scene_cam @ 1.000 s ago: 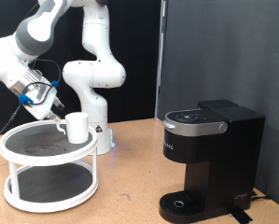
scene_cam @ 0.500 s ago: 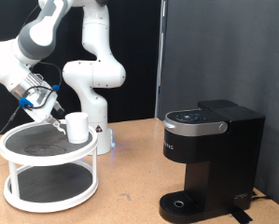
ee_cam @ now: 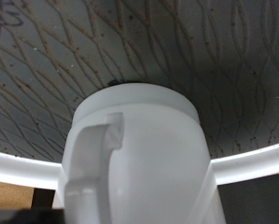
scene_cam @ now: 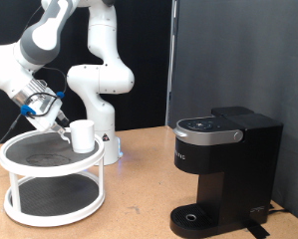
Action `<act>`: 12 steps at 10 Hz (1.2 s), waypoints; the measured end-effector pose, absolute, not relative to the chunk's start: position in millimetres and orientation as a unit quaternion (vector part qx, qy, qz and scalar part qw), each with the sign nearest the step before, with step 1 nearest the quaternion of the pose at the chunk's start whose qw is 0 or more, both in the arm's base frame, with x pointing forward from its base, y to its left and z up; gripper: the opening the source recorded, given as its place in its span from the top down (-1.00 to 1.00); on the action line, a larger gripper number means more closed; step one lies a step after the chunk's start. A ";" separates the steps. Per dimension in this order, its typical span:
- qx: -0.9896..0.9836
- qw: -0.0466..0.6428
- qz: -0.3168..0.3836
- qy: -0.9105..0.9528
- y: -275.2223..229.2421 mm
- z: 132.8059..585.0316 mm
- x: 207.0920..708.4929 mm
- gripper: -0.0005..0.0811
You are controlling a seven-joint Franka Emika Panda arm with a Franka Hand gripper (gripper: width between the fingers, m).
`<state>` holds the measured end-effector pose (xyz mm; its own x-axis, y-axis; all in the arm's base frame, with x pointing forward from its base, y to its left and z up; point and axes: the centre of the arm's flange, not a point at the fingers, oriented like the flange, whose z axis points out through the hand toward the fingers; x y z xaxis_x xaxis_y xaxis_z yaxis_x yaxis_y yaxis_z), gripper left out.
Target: Make a cup of coffee with the keurig machine
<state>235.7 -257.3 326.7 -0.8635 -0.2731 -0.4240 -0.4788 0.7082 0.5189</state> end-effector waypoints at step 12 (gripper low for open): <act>-0.206 0.183 0.346 0.897 -255.8 342.9 235.0 0.99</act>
